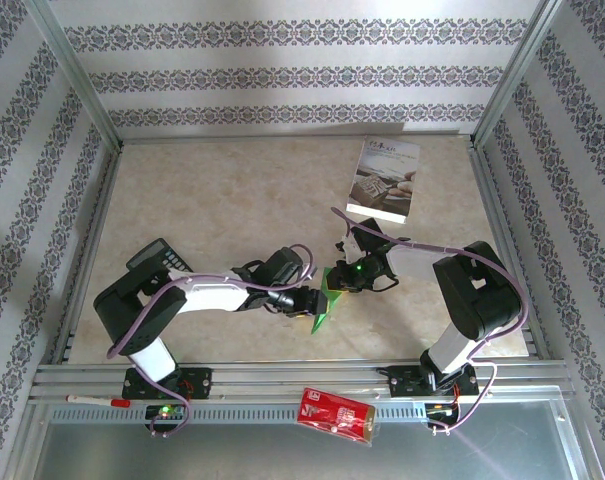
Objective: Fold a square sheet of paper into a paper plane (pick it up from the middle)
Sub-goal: Fold the wing for the fifth time at the center of the table.
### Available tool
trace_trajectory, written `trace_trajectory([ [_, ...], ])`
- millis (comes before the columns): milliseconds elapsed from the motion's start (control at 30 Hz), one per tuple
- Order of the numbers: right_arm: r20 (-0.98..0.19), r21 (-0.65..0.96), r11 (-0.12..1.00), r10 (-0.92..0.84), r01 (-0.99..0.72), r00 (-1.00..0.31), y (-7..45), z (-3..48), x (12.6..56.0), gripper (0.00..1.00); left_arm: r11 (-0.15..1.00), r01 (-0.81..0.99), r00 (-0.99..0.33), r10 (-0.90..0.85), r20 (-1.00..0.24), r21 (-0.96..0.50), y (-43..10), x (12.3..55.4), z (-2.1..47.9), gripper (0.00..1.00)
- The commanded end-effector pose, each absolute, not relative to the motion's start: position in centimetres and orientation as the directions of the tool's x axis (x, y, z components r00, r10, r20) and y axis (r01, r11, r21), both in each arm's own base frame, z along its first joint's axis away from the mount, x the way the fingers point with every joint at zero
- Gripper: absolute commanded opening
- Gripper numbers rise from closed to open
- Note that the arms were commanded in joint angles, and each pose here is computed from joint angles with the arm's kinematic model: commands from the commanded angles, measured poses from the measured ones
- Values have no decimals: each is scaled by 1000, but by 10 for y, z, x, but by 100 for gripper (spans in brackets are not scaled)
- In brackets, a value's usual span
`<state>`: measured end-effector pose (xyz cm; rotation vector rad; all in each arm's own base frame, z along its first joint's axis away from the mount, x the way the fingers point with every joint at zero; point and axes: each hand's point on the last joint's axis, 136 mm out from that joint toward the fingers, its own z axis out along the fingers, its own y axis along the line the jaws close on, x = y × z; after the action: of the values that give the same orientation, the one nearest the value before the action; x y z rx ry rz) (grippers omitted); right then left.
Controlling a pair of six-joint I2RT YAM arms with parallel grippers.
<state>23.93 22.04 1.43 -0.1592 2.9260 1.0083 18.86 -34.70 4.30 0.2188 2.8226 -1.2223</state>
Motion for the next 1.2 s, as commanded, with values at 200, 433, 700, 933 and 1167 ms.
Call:
trace_trajectory([
  [200, -23, 548, 831, -96, -93, -995, 207, -7, 225, 21, 718, 178, -983, 154, -96, -673, -347, 183, 30, 37],
  [433, -23, 548, 831, -97, -94, -995, 207, -7, 225, 22, 725, 171, -985, 150, -89, -667, -345, 181, 26, 27],
  [700, -26, 552, 829, -94, -93, -995, 208, -6, 227, 21, 737, 151, -988, 138, -73, -658, -339, 179, 18, 20],
  [933, -32, 564, 820, -90, -93, -995, 211, -3, 229, 21, 747, 135, -990, 124, -64, -651, -335, 178, 14, 16],
  [1167, -38, 572, 815, -93, -98, -995, 213, -1, 231, 22, 749, 102, -994, 93, -49, -655, -330, 177, 10, 11],
])
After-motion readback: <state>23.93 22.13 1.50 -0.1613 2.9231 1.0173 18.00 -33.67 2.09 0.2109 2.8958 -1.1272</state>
